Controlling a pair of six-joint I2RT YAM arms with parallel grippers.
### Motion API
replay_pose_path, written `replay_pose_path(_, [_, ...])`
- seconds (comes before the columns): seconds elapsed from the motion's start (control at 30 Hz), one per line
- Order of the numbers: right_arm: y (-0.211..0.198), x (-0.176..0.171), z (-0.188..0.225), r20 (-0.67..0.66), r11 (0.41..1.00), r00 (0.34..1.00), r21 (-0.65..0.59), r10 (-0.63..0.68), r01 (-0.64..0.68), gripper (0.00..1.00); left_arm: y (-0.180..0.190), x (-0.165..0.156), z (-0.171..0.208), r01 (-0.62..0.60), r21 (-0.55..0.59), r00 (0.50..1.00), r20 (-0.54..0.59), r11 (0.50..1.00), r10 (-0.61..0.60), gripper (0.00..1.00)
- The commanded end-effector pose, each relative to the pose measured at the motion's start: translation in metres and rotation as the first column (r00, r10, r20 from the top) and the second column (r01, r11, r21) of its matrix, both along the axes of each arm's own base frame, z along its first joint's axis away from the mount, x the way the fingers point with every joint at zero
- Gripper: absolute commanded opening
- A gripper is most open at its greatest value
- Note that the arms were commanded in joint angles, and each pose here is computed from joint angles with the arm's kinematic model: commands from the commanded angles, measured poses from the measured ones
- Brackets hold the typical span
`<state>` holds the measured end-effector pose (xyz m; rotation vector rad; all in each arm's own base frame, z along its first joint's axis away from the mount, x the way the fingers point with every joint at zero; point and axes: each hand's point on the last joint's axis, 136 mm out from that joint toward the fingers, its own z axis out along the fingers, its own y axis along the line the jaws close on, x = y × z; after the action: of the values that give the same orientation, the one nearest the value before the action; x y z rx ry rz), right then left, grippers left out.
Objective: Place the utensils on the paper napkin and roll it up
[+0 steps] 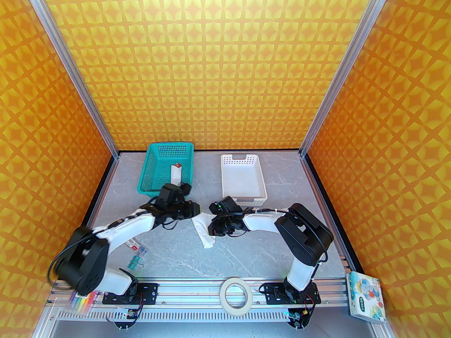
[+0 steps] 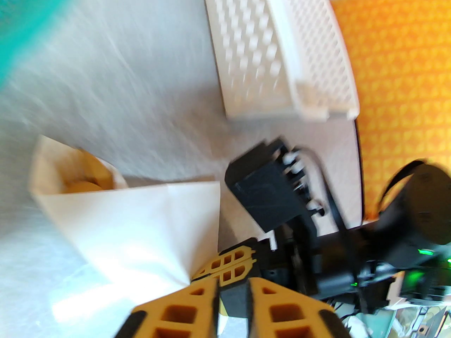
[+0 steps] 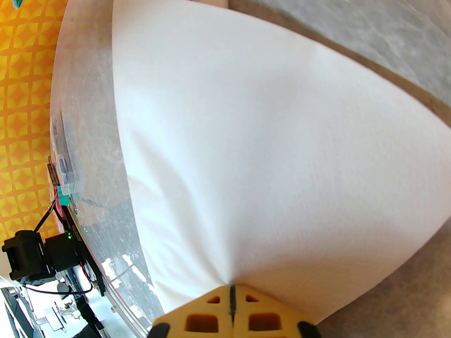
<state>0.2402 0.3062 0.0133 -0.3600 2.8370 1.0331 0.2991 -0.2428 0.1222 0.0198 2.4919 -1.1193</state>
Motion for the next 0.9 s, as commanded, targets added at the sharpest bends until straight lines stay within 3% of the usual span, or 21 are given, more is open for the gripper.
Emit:
replay_pose_path(0.0, [-0.054,-0.032,-0.055,-0.108,0.959,0.993,-0.283,-0.038,0.006,0.00,0.021,-0.023,-0.033,-0.024,0.049,0.993,-0.112,0.998,0.030,0.29])
replay_pose_path(0.43, [-0.062,-0.035,-0.060,-0.108,0.946,0.993,-0.325,-0.038,0.000,0.00,-0.005,-0.044,-0.066,-0.010,-0.042,0.979,-0.204,0.999,0.001,0.37])
replay_pose_path(0.87, [-0.061,-0.034,-0.059,-0.106,0.947,0.994,-0.321,-0.028,-0.007,0.00,-0.009,-0.051,-0.096,-0.039,0.066,0.957,-0.286,0.997,0.056,0.46])
